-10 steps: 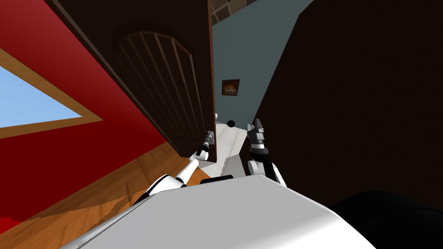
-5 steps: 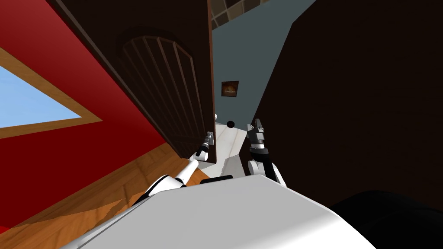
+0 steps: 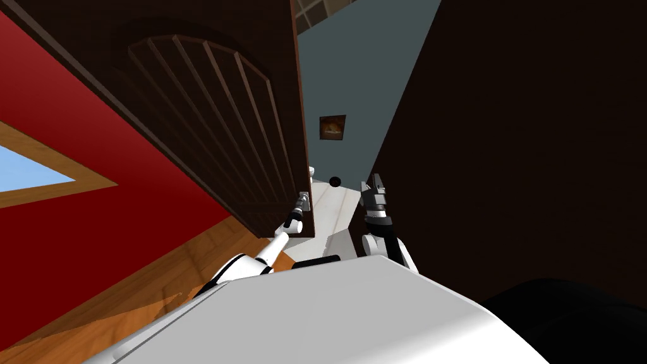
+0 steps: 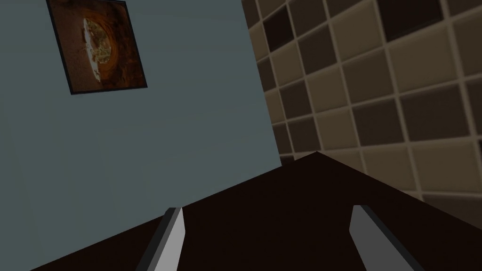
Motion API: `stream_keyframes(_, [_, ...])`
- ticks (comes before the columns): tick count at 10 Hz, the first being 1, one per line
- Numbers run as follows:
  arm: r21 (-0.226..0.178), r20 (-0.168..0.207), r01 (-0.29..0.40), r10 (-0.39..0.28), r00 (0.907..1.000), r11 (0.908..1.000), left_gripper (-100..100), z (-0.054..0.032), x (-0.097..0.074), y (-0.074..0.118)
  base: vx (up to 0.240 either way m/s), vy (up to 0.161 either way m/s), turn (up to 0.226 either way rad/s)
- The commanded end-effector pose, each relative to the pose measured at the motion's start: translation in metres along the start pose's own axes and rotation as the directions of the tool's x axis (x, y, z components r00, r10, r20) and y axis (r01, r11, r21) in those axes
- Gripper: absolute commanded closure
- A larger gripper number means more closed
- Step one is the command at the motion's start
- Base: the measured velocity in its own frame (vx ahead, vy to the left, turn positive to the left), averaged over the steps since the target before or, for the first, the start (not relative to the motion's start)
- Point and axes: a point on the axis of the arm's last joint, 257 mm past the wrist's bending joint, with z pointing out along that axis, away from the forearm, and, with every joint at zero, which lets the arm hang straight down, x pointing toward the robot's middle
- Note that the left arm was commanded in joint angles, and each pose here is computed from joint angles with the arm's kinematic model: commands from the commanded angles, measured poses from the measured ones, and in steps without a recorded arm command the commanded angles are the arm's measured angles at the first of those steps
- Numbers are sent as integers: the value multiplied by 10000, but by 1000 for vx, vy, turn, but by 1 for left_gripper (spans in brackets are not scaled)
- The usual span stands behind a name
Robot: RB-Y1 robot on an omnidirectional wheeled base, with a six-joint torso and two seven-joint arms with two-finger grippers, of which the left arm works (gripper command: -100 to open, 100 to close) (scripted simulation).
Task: Push the door open
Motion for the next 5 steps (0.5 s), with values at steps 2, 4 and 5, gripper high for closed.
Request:
stream_keyframes(2, [248,591,-143,128,9982,9996,100,27,-272,-88,119,-21,22])
stream_keyframes(4, [271,740,-164,143,9972,9995,100,30,-325,-96,57,15,20])
stream_keyframes(5, [145,655,-101,91,9978,9998,-100,33,-305,-63,-106,-39,48])
